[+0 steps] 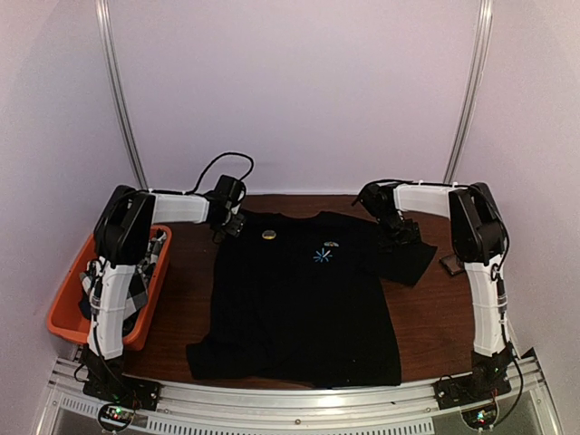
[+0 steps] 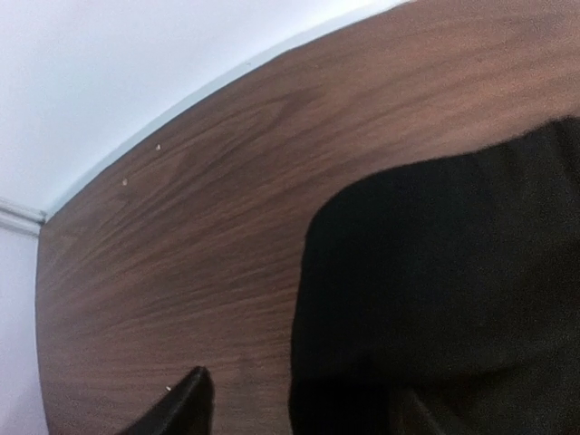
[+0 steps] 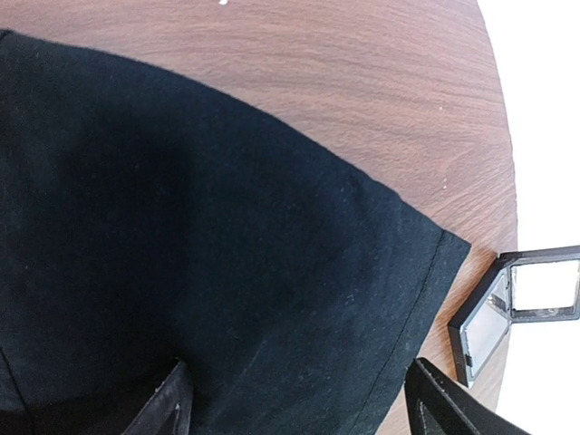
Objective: Pin the brooch onto the clothing
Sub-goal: Smooth out the clothing with brooches at the center of the board.
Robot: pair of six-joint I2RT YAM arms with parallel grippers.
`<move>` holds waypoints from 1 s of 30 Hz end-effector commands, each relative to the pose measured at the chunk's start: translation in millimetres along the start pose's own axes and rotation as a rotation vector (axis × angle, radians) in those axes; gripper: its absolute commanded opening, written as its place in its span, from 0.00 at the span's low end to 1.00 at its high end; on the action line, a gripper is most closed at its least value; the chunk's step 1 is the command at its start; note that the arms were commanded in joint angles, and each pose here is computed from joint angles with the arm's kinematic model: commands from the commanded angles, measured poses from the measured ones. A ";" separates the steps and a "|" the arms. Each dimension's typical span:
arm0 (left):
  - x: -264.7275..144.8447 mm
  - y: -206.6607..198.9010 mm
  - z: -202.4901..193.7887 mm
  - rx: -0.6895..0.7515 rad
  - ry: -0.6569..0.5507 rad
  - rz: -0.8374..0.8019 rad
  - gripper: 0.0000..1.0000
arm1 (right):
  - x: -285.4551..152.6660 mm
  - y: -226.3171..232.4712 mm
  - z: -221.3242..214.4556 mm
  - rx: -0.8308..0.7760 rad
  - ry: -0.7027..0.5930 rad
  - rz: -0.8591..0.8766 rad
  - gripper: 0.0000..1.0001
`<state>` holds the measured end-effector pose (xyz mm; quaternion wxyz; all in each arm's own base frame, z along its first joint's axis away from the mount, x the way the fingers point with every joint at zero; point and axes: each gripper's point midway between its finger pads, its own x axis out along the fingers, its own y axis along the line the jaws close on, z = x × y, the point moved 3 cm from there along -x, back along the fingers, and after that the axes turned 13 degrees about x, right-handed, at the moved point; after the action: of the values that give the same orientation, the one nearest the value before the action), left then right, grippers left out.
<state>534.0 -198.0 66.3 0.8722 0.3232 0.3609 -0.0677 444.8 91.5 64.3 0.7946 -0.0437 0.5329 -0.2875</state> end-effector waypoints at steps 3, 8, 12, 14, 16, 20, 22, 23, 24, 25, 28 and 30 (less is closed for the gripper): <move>-54.1 35.6 40.1 -0.162 -0.135 -0.032 0.89 | -37.1 -5.8 13.9 0.015 0.014 0.125 0.81; -92.6 23.9 46.7 -0.211 -0.189 -0.099 0.94 | -85.1 14.5 34.0 0.077 -0.020 0.351 0.82; -121.4 -25.9 39.2 -0.183 -0.206 -0.181 0.93 | -108.9 41.5 38.5 0.105 -0.007 0.532 0.78; -133.9 -60.9 26.9 -0.170 -0.198 -0.235 0.89 | -120.7 57.4 40.8 0.104 -0.031 0.603 0.71; -141.6 -92.2 11.3 -0.175 -0.188 -0.319 0.80 | -127.7 78.4 39.0 0.092 -0.031 0.678 0.58; -153.0 -142.5 -18.0 -0.167 -0.166 -0.432 0.64 | -121.6 121.2 29.6 0.072 0.041 0.809 0.12; -158.4 -163.5 -29.8 -0.153 -0.156 -0.476 0.62 | -112.1 137.2 24.4 0.066 0.070 0.829 0.00; -161.1 -171.4 -32.2 -0.140 -0.155 -0.488 0.62 | -109.5 143.9 23.9 0.065 0.072 0.838 0.00; -163.3 -178.6 -34.2 -0.125 -0.151 -0.492 0.62 | -105.5 149.3 23.5 0.067 0.072 0.841 0.00; -165.7 -185.6 -35.5 -0.111 -0.149 -0.496 0.62 | -102.7 154.0 23.2 0.070 0.072 0.844 0.00; -168.4 -199.6 -37.7 -0.096 -0.138 -0.527 0.61 | -90.7 163.8 24.6 0.089 0.069 0.835 0.00; -170.2 -207.3 -41.6 -0.090 -0.127 -0.547 0.58 | -76.4 171.3 22.7 0.098 0.074 0.811 0.00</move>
<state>315.0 -335.1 51.2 0.8523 0.1998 0.3903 -0.2852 497.1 259.2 74.7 0.8189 0.1957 0.5392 0.0207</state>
